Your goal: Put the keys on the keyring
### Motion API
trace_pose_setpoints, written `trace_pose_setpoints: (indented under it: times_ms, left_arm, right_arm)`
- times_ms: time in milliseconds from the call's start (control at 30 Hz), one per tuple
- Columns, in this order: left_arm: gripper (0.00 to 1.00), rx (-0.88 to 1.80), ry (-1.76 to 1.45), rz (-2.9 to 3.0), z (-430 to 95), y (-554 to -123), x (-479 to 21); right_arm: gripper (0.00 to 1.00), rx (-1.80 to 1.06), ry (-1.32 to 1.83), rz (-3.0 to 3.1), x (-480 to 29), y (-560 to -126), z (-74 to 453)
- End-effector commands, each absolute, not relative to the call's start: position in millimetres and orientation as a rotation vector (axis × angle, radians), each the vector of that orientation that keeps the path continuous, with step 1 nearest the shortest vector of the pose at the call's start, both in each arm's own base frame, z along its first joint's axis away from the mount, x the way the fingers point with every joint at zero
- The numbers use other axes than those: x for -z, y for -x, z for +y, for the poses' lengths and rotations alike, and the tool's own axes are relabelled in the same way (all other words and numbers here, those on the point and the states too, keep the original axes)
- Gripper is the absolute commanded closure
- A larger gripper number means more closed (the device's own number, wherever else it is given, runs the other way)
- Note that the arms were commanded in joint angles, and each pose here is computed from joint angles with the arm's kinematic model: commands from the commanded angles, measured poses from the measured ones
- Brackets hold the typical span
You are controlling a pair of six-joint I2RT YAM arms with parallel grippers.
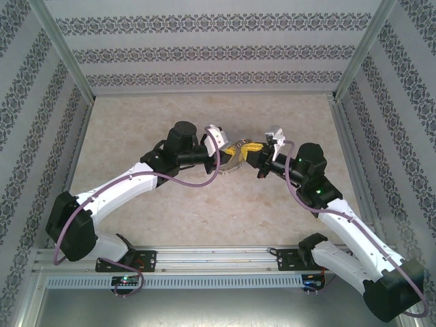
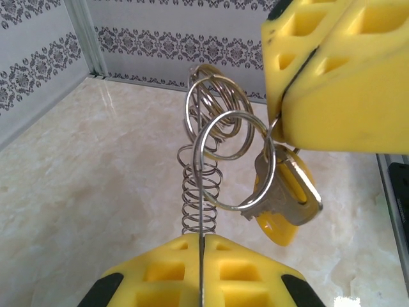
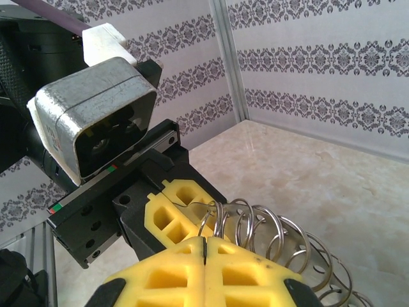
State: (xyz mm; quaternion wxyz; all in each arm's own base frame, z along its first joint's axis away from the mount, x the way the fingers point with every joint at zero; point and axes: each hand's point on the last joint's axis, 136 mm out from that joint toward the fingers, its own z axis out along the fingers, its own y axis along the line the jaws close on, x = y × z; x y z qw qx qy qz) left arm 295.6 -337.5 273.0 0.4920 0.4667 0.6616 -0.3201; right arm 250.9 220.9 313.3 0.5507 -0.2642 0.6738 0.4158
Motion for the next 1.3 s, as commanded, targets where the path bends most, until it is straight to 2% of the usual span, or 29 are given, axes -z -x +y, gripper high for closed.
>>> trace_pose_setpoints:
  times_ms: [0,167,200,300,400,667,800,933,1033,1267]
  left_arm:
    - [1.00,0.771,-1.031,1.482,-333,-298,-320]
    - [1.00,0.775,-1.017,1.460,-331,-295,-328]
    - [1.00,0.778,-1.019,1.458,-331,-294,-329]
    - [1.00,0.780,-1.020,1.452,-330,-292,-333]
    - [1.00,0.778,-1.022,1.457,-329,-292,-333]
    - [1.00,0.774,-1.024,1.444,-328,-290,-339]
    - [1.00,0.776,-1.019,1.437,-327,-288,-342]
    - [1.00,0.763,-1.008,1.403,-324,-286,-347]
    - [1.00,0.725,-1.006,1.387,-323,-284,-349]
    - [1.00,0.601,-1.021,1.344,-327,-279,-351]
  right_arm:
    - [1.00,-0.982,0.591,1.591,-312,-250,215]
    - [1.00,-0.979,0.585,1.602,-308,-250,213]
    - [0.95,-0.977,0.580,1.605,-307,-251,212]
    - [0.69,-0.962,0.556,1.600,-308,-251,207]
    - [0.57,-0.936,0.517,1.587,-312,-252,198]
    - [0.53,-0.967,0.483,1.544,-323,-244,191]
    - [0.46,-0.997,0.482,1.529,-325,-244,195]
    - [0.44,-1.016,0.481,1.511,-327,-246,203]
    - [0.43,-1.008,0.501,1.515,-323,-248,211]
    - [0.34,-0.937,0.500,1.519,-310,-253,224]
